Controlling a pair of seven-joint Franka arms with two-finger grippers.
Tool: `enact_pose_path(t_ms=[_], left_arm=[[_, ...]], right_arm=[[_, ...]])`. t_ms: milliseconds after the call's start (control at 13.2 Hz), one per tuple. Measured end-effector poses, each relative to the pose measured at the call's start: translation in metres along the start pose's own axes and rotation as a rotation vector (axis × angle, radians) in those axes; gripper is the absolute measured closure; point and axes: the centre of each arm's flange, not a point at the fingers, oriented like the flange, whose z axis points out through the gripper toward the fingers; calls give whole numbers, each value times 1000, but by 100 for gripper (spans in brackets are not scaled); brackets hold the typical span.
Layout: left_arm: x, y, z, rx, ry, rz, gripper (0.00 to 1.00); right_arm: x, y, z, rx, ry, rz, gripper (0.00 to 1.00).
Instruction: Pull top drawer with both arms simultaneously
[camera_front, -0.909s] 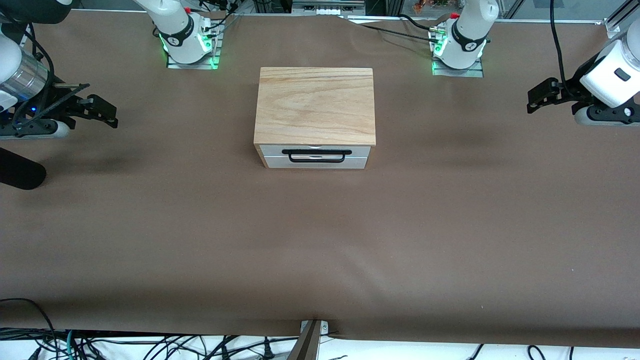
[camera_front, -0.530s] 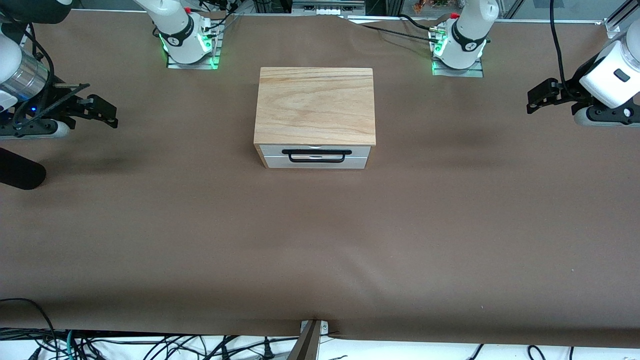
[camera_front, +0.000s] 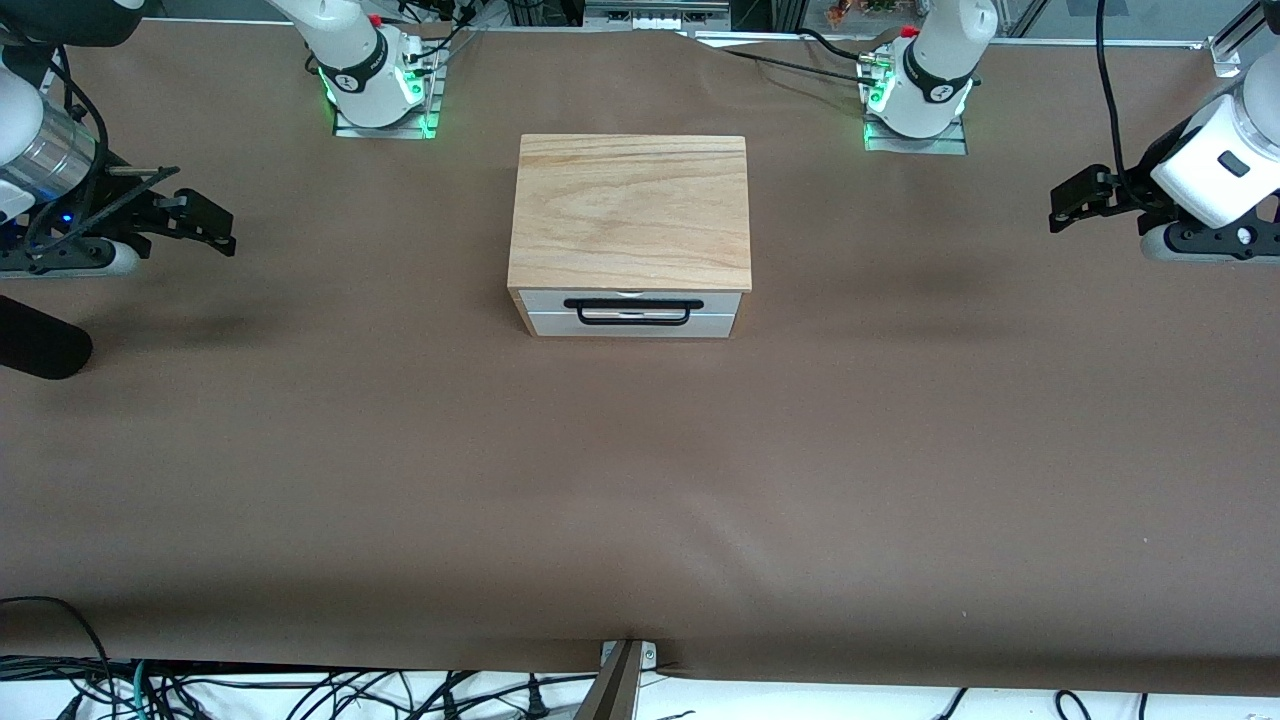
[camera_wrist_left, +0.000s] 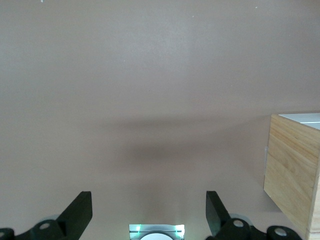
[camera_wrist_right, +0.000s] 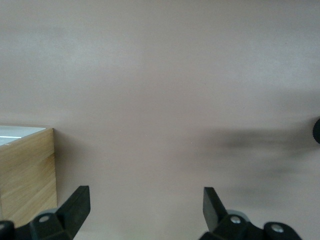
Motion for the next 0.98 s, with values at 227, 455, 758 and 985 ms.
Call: enact_pose_path(t_ms=[227, 455, 758, 985], left_arm=[[6, 0, 13, 1, -26, 1, 0], [12, 1, 25, 2, -47, 1, 0], [11, 3, 24, -15, -45, 3, 0], [11, 3, 22, -19, -42, 2, 0]], right_arm=[[0, 0, 0, 0, 0, 0, 0], [0, 0, 0, 0, 0, 0, 0], [0, 0, 0, 0, 0, 0, 0], [0, 0, 0, 0, 0, 0, 0]])
